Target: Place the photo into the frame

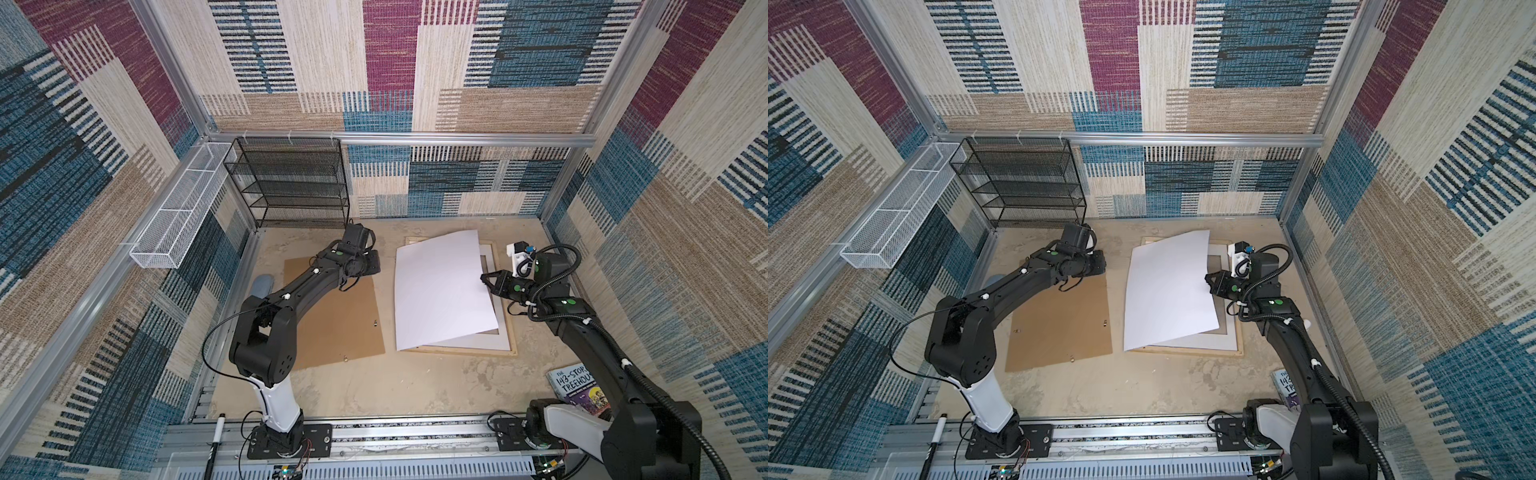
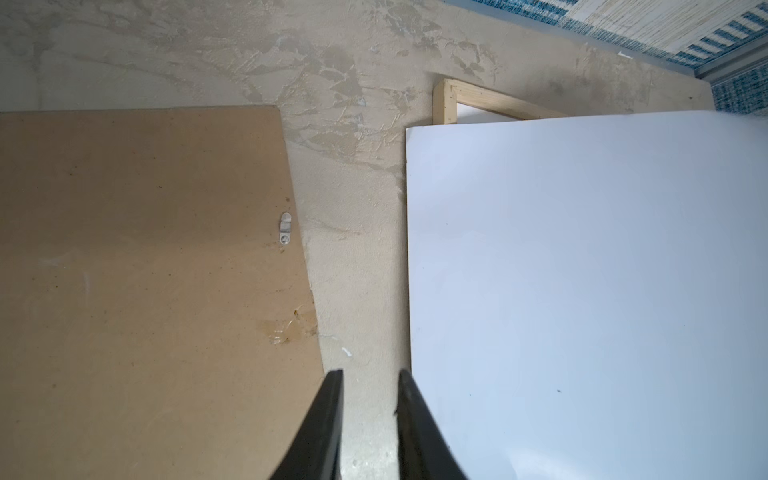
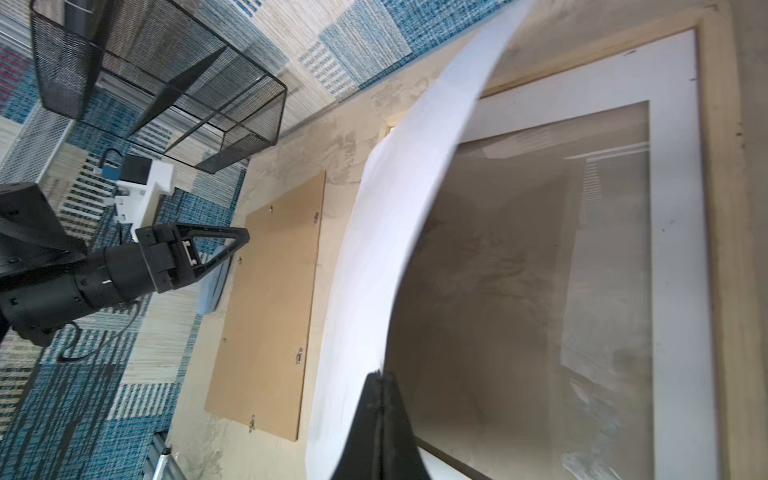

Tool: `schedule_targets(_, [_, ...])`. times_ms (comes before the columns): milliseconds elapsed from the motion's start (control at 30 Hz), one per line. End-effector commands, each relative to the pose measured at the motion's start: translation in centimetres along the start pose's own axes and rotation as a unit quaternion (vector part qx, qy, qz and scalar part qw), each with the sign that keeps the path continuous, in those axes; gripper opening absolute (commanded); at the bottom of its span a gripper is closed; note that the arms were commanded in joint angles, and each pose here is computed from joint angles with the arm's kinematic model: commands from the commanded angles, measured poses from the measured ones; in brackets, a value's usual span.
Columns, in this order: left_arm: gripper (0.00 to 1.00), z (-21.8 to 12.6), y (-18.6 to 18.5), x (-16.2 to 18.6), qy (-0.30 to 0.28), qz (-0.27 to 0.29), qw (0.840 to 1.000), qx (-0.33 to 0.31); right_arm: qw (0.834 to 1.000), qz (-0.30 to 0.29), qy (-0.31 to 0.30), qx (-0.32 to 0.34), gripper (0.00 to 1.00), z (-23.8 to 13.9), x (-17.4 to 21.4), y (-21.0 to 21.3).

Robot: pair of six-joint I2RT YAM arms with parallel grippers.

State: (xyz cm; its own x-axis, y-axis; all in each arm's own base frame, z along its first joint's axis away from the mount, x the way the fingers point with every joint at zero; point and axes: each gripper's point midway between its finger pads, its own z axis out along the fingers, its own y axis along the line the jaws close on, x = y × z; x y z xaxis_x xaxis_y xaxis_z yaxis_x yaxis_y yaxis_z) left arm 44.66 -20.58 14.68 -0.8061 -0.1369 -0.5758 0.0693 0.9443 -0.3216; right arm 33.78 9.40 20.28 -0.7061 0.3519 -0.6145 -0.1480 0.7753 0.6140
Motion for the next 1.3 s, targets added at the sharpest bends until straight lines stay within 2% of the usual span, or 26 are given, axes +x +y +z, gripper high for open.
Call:
schedule_targets(0, [0.27,0.1,-0.6,-0.3,0.000,-0.004,1.000,0.014,0.999,0.001,0.003,0.050,0.00,-0.4,0.7,-1.9])
schedule_targets(400, [0.27,1.4,-2.0,0.9,0.026,-0.006,0.998,0.050,0.993,0.003,-0.021,0.113,0.00,-0.2,0.1,-5.2])
schedule_targets(767, [0.27,4.0,-4.1,4.3,0.066,-0.005,0.995,0.081,0.987,0.005,-0.010,0.158,0.00,0.4,0.6,-8.4])
schedule_targets(1067, [0.27,5.6,-6.9,6.4,0.083,0.014,0.992,0.097,0.984,0.003,0.001,0.176,0.00,0.5,1.0,-10.0])
schedule_targets(1267, [0.27,6.4,-7.2,7.2,0.095,0.018,0.991,0.095,0.986,0.003,0.013,0.165,0.00,1.2,1.7,-10.2])
